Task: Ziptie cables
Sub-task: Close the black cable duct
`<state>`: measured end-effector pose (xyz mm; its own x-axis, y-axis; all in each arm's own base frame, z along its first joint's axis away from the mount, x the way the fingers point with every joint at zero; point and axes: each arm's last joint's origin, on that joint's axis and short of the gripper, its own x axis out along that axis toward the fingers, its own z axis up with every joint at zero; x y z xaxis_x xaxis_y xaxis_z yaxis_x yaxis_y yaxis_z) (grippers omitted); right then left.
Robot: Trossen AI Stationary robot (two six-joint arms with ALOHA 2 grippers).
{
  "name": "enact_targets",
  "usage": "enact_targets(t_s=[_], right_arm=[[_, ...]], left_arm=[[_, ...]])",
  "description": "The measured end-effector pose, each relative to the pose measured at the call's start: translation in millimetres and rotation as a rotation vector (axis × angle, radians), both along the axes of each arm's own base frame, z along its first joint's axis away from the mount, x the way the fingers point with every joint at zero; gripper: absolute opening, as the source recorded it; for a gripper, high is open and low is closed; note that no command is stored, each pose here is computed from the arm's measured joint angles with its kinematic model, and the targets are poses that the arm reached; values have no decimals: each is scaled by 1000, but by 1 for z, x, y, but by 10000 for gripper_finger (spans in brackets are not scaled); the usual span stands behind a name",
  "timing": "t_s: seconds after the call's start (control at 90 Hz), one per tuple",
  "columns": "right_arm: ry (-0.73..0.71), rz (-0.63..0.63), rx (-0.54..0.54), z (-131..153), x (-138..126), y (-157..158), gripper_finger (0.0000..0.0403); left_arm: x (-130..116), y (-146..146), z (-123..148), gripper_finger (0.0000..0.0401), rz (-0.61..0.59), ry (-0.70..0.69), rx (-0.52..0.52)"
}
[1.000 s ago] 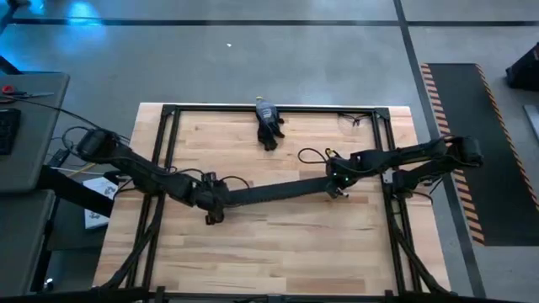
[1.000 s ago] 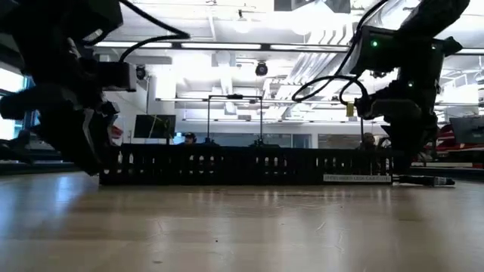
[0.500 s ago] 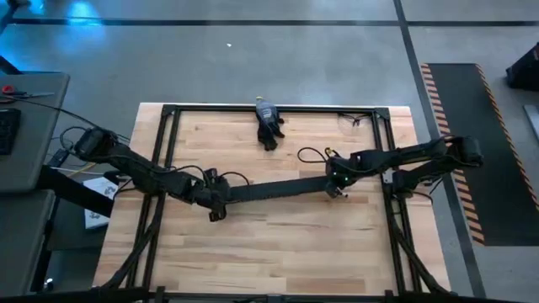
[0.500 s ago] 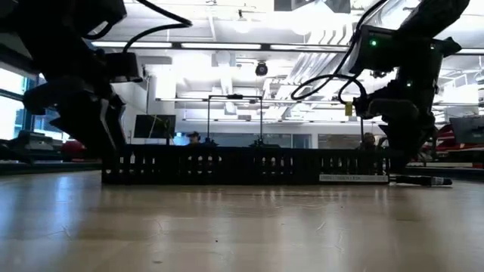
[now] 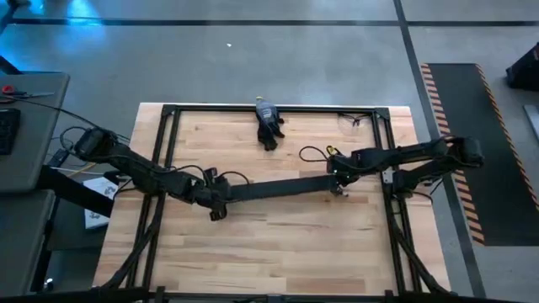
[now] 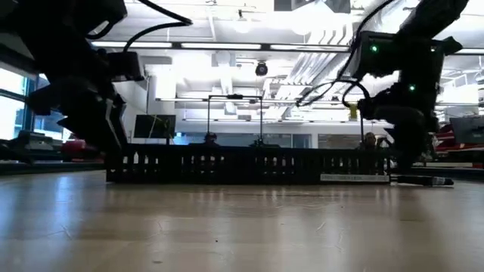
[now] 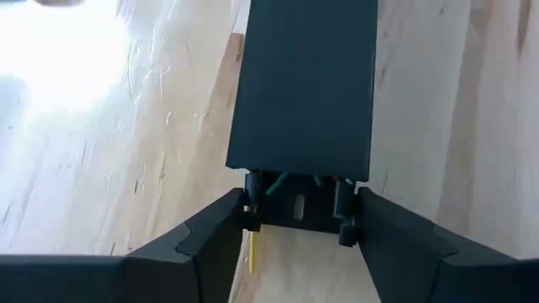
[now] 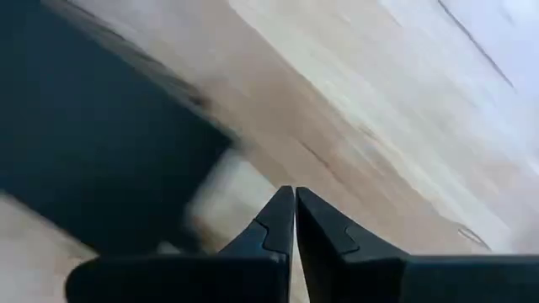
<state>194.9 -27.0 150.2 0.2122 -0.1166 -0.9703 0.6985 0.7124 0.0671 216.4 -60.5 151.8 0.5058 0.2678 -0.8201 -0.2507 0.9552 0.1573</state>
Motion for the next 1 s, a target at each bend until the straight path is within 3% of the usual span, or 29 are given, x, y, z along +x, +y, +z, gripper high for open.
enact_targets(t_s=[0.211,0.6,0.789,1.0], right_arm=[[-107,2,-13,2,10,-1,0],[-71,38,2,-8,15,7,0],[23,31,22,-3,2,10,0],[-17,-2,9,10,-3,10,0]], left_arm=[[0,1,0,190,-27,10,14],[1,0,1,190,-37,16,17],[1,0,3,190,6,10,-8],[4,-2,5,190,-15,-17,-11]])
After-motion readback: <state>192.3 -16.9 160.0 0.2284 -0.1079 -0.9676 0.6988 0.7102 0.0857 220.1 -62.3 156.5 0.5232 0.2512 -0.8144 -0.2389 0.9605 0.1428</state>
